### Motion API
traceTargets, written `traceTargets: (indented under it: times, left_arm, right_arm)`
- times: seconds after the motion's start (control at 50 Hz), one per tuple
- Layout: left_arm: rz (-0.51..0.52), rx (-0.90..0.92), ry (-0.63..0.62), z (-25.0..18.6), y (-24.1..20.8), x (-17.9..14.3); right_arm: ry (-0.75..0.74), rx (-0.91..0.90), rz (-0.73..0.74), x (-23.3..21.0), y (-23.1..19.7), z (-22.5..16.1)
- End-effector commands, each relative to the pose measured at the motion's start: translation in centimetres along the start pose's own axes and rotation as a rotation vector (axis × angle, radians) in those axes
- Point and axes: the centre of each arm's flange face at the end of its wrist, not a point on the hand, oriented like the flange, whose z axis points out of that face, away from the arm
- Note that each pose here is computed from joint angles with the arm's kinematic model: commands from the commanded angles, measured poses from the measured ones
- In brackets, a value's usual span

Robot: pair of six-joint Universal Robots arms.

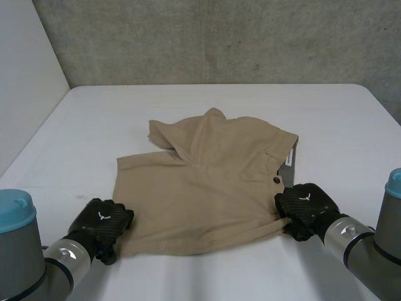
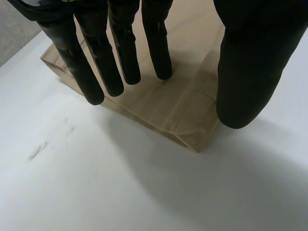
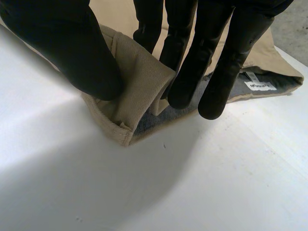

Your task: Fold the shorts.

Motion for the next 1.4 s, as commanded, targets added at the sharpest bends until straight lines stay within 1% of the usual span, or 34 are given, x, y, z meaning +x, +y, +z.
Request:
traceTargets:
  times: [0.02, 0.22, 0.3, 0.4, 0.52, 0.62, 0.74, 0.78, 0.82, 0.92, 0.94, 1.0, 1.08, 1.1, 1.14, 1.16, 1.18, 1.22, 1.24, 1.26, 1.3, 1.32, 1.34, 1.4]
  left_arm:
    - [-0.005, 0.003, -0.014, 0.4, 0.0, -0.4]
    - [-0.002, 0.015, -0.029, 0.1, -0.4, -0.5]
    - [0.001, 0.047, -0.042, -1.2, -1.5, -0.9]
    - [0.001, 0.040, -0.029, -4.2, -2.6, -1.1]
    - [0.009, 0.014, 0.011, -7.7, -3.3, -0.8]
    - [0.019, -0.038, 0.057, -9.2, -3.0, -0.3]
    - [0.025, -0.081, 0.079, -8.3, -2.4, 0.0]
    - [0.027, -0.131, 0.103, -7.0, -1.9, 0.1]
    - [0.028, -0.166, 0.115, -5.6, -1.6, 0.1]
    - [0.033, -0.172, 0.119, -3.3, -2.2, -0.2]
    - [0.034, -0.148, 0.108, -2.6, -3.0, -0.6]
    - [0.038, -0.084, 0.079, -1.5, -4.7, -1.3]
    - [0.058, 0.084, 0.000, 0.9, -8.8, -2.8]
    - [0.062, 0.155, -0.051, 1.8, -10.8, -3.8]
    - [0.063, 0.239, -0.125, 2.4, -13.5, -5.1]
    - [0.057, 0.331, -0.211, 2.5, -16.4, -6.6]
    - [0.051, 0.381, -0.259, 2.4, -18.0, -7.4]
    - [0.035, 0.486, -0.353, 1.4, -21.3, -8.8]
    - [0.009, 0.607, -0.438, -0.3, -24.8, -10.0]
    - [-0.006, 0.661, -0.472, -1.2, -26.2, -10.5]
    - [-0.040, 0.769, -0.542, -3.1, -28.8, -11.8]
    - [-0.062, 0.863, -0.593, -4.7, -30.8, -12.8]
    - [-0.070, 0.908, -0.611, -5.5, -31.6, -13.2]
    - [-0.095, 1.030, -0.660, -7.3, -33.4, -13.9]
  right_arm:
    - [0.002, -0.005, 0.009, 0.0, 0.0, -0.1]
    - [0.028, 0.018, -0.004, 0.4, -0.9, -0.5]
    - [0.046, 0.033, -0.022, 0.9, -2.2, -1.4]
    - [0.031, 0.015, -0.061, 1.2, -4.3, -3.4]
    - [-0.019, -0.065, -0.169, 1.1, -6.0, -6.4]
    - [-0.088, -0.155, -0.273, 0.4, -5.7, -8.1]
    - [-0.176, -0.247, -0.348, -0.5, -4.2, -8.6]
    - [-0.191, -0.267, -0.345, -0.5, -3.7, -8.0]
    - [-0.216, -0.309, -0.331, -0.5, -2.5, -6.2]
    - [-0.173, -0.298, -0.325, 0.1, -2.7, -5.0]
    - [-0.128, -0.261, -0.309, 0.8, -3.4, -4.4]
    - [-0.068, -0.200, -0.296, 1.8, -4.8, -3.5]
    - [0.036, -0.082, -0.282, 3.8, -8.0, -2.1]
    - [0.086, -0.030, -0.271, 4.9, -9.4, -1.4]
    - [0.156, 0.046, -0.259, 6.3, -11.6, -1.0]
    - [0.188, 0.087, -0.249, 6.8, -12.8, -0.9]
    - [0.252, 0.181, -0.233, 7.8, -15.4, -1.1]
    - [0.314, 0.294, -0.217, 8.8, -18.3, -1.6]
    - [0.345, 0.356, -0.209, 9.2, -19.8, -1.9]
    - [0.405, 0.482, -0.196, 10.1, -22.7, -2.8]
    - [0.463, 0.604, -0.179, 11.0, -25.2, -3.9]
    - [0.490, 0.664, -0.173, 11.4, -26.3, -4.5]
    - [0.544, 0.774, -0.163, 12.1, -28.2, -5.8]
    - [0.618, 0.908, -0.148, 12.8, -30.2, -7.5]
